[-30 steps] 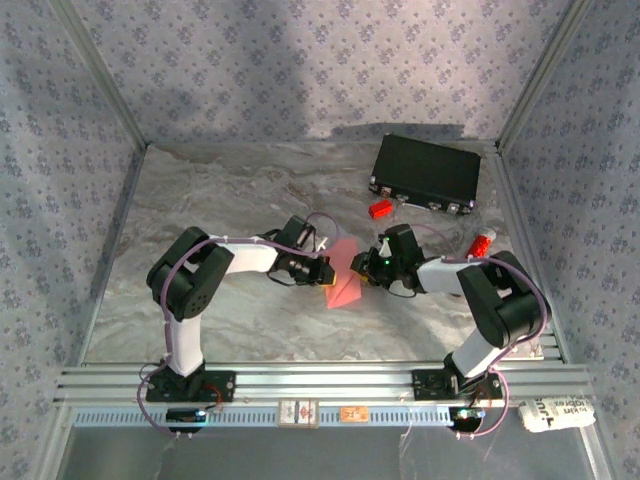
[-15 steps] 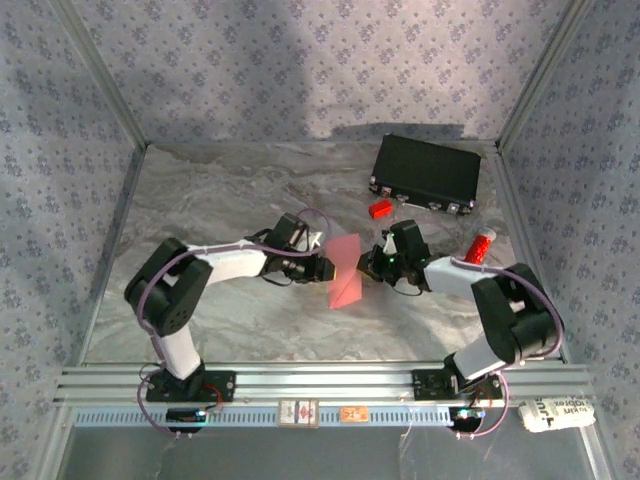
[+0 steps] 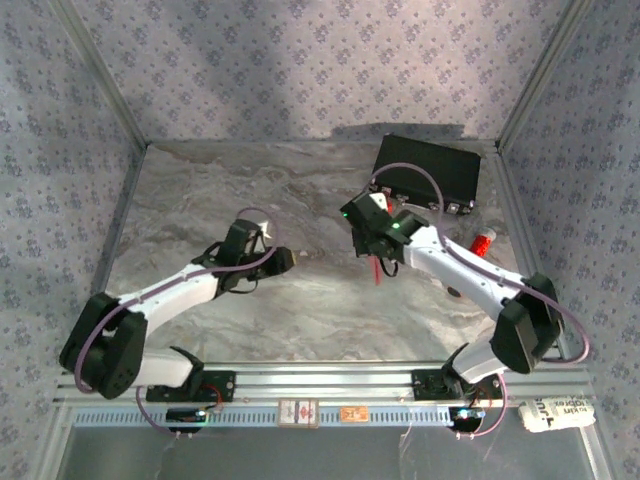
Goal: Fold a paper plane with a square sheet of paper (pick it up from the middle)
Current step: Turn over the paper at the center of the table.
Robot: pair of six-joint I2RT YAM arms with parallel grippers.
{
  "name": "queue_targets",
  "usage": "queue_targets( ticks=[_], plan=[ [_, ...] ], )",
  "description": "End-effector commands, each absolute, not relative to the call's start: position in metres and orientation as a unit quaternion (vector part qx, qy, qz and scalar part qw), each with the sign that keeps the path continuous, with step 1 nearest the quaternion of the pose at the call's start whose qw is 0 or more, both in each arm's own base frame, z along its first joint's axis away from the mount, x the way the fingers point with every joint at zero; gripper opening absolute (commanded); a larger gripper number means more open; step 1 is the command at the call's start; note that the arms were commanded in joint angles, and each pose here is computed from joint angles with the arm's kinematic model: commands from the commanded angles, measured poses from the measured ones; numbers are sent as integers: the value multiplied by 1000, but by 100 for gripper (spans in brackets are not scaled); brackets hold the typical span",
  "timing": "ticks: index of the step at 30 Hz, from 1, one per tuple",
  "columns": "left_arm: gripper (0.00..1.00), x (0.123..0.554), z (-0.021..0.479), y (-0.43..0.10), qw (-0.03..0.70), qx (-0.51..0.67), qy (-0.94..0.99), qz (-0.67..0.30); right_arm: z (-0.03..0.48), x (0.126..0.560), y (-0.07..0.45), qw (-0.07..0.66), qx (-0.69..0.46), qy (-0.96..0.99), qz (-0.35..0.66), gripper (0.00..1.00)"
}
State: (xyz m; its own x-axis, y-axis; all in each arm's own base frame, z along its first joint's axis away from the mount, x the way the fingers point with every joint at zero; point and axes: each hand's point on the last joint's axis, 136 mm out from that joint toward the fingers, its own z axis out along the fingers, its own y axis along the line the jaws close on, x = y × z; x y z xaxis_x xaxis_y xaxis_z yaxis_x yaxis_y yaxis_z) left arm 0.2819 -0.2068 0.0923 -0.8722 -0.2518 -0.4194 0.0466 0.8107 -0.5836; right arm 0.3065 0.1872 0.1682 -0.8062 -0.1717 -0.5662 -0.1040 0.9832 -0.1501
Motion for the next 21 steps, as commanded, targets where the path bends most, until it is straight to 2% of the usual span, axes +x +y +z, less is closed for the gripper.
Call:
queue_targets(
  ticks=[1, 4, 9, 13, 17, 19, 21],
  plan=[
    [44, 286, 97, -174, 277, -117, 911, -281, 173, 300, 150, 298, -115, 911, -260, 11],
    [47, 283, 103, -151, 302, -146, 905, -262, 157, 297, 173, 285, -142, 905, -282, 12],
    [48, 277, 121, -117, 348, -174, 896, -214, 113, 289, 229, 253, -177, 919, -245, 13],
    [49, 272, 139, -97, 385, -179, 887, -183, 84, 283, 279, 228, -182, 942, -164, 14],
    [48, 270, 149, -97, 399, -161, 883, -187, 76, 281, 323, 214, -177, 960, -47, 18],
    [47, 271, 149, -104, 393, -147, 886, -197, 83, 282, 332, 213, -173, 961, 12, 23],
    [46, 272, 147, -115, 381, -130, 889, -217, 92, 283, 331, 209, -156, 962, 82, 36]
  ],
)
